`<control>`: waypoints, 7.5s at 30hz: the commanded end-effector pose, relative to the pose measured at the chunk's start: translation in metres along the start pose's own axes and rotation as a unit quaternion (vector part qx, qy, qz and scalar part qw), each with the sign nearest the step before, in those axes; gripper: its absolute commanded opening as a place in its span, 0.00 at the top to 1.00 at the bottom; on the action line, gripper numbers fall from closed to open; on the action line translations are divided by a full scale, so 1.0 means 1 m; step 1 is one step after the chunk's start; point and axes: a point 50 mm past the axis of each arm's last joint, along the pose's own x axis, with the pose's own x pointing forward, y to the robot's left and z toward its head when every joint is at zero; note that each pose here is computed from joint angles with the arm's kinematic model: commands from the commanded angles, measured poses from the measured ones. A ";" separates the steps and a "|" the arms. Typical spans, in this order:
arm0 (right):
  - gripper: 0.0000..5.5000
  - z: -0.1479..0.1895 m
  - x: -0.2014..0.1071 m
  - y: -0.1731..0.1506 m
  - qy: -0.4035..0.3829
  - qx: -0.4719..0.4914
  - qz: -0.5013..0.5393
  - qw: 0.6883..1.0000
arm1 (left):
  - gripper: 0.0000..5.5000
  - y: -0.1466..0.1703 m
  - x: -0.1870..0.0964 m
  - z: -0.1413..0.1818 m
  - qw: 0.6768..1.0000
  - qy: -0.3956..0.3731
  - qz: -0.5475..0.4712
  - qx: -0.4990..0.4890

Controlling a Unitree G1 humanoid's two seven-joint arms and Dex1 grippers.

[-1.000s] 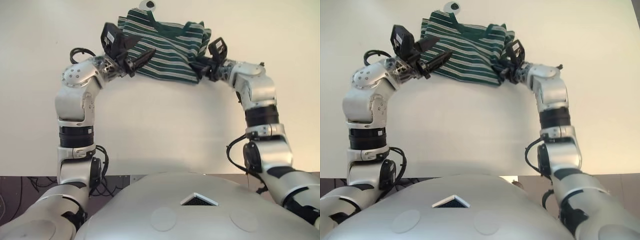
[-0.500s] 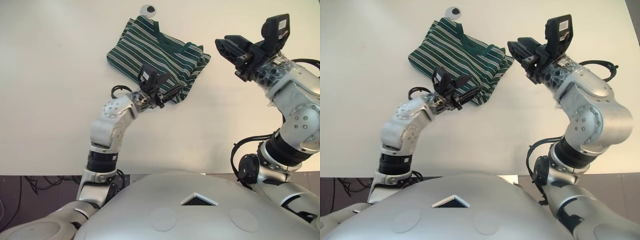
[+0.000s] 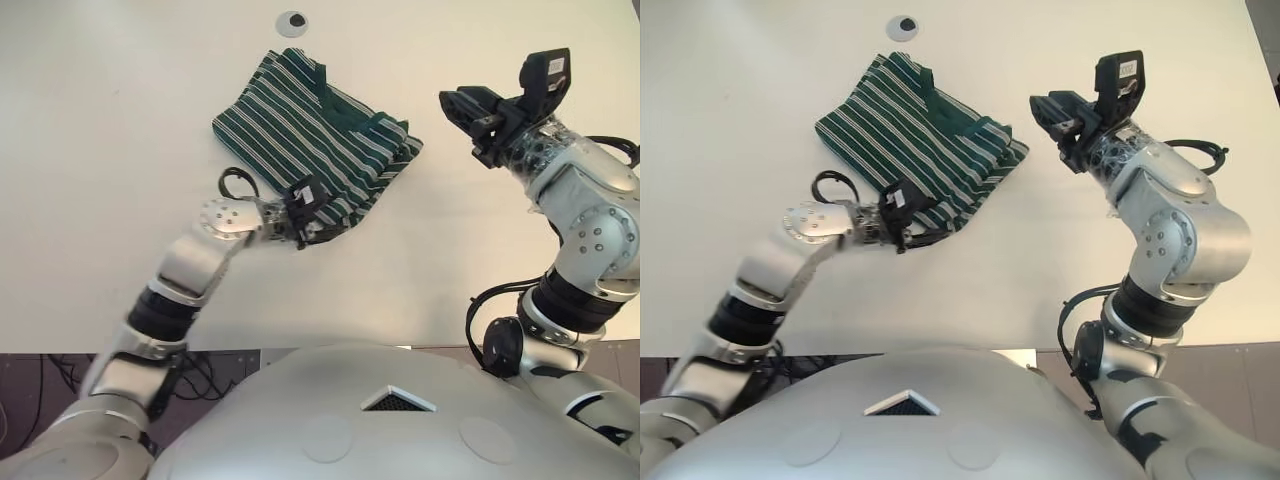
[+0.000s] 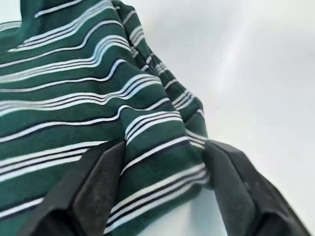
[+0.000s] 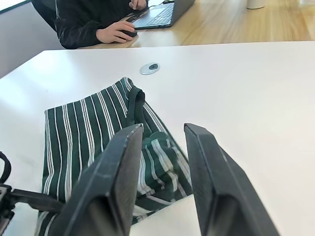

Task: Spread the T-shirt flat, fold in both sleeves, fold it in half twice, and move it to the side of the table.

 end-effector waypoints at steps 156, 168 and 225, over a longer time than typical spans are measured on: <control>0.80 -0.024 0.116 -0.035 0.015 -0.058 0.125 0.990 | 1.00 0.055 -0.013 -0.078 0.435 -0.421 0.201 -0.770; 0.79 -0.071 0.094 -0.042 0.051 -0.021 0.058 0.997 | 0.67 0.068 -0.050 -0.052 0.374 -0.575 0.164 -0.709; 0.79 -0.108 0.094 -0.026 0.079 -0.001 0.026 0.997 | 0.59 0.180 -0.037 0.003 0.846 -0.050 0.479 -0.229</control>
